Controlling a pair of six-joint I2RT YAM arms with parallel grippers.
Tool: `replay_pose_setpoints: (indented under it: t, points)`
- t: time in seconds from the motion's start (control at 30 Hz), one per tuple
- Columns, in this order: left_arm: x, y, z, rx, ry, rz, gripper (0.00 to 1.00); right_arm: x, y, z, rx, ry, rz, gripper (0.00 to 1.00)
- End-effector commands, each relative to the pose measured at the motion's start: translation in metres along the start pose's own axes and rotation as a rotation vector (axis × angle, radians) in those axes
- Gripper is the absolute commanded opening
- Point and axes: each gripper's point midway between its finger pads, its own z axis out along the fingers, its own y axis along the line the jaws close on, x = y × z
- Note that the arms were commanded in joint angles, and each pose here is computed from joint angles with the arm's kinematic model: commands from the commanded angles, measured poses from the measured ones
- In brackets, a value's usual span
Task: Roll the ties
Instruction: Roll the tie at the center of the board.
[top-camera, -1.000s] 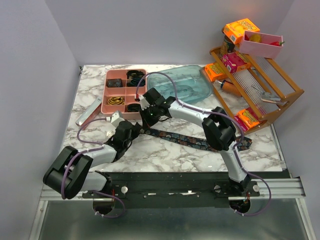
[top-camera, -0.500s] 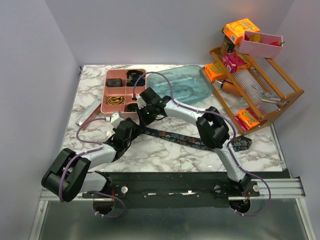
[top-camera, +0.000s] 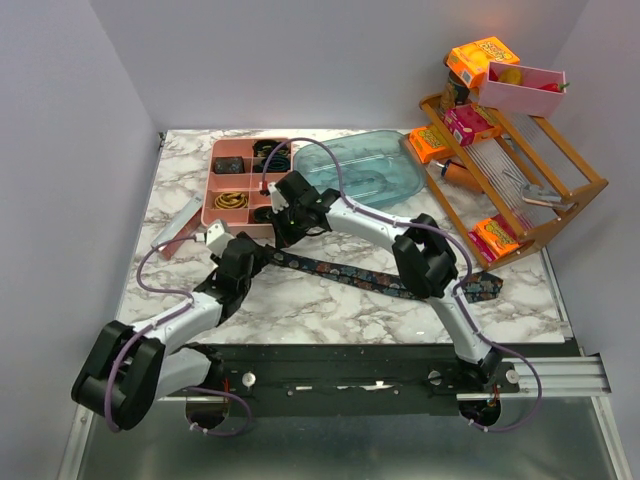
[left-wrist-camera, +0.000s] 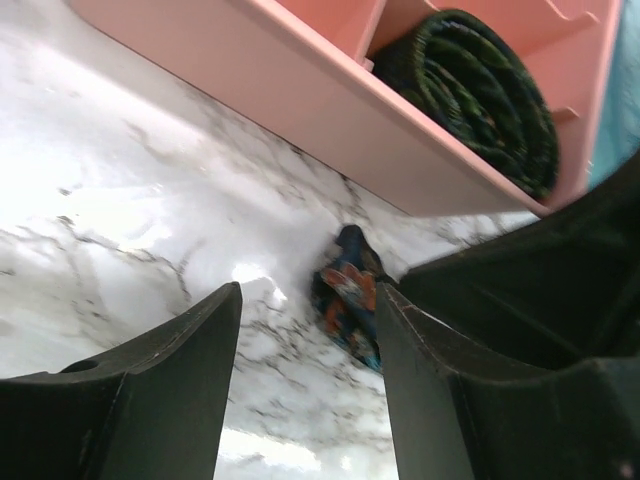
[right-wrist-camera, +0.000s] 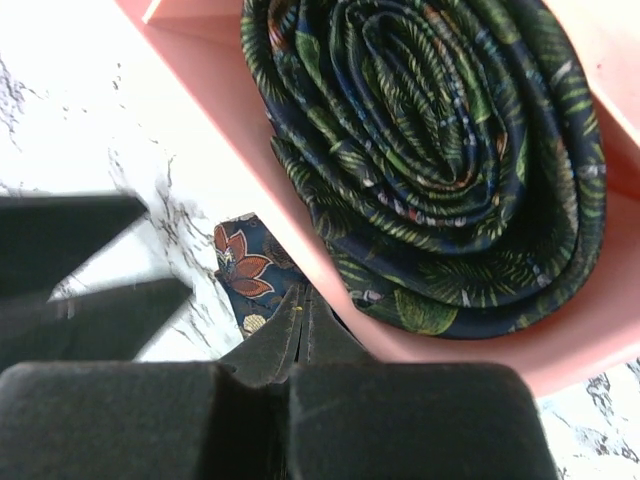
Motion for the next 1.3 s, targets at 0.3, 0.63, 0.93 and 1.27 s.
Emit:
replay_pose_setpoints:
  t: [0.3, 0.63, 0.93, 1.27]
  points:
    - [-0.005, -0.023, 0.027, 0.159, 0.022, 0.016, 0.64, -0.009, -0.004, -0.011, 0.057, -0.045, -0.022, 0.01]
    - [0.018, -0.023, 0.032, 0.203, 0.086, -0.016, 0.57, 0.001, -0.009, -0.005, 0.072, -0.022, -0.010, 0.01]
    - [0.033, -0.014, 0.032, 0.204, 0.112, -0.038, 0.51, 0.005, -0.012, -0.003, 0.084, -0.015, 0.009, 0.01]
    - [0.035, -0.022, 0.033, 0.271, 0.092, -0.075, 0.25, 0.001, -0.006, -0.007, 0.058, -0.026, 0.012, 0.01]
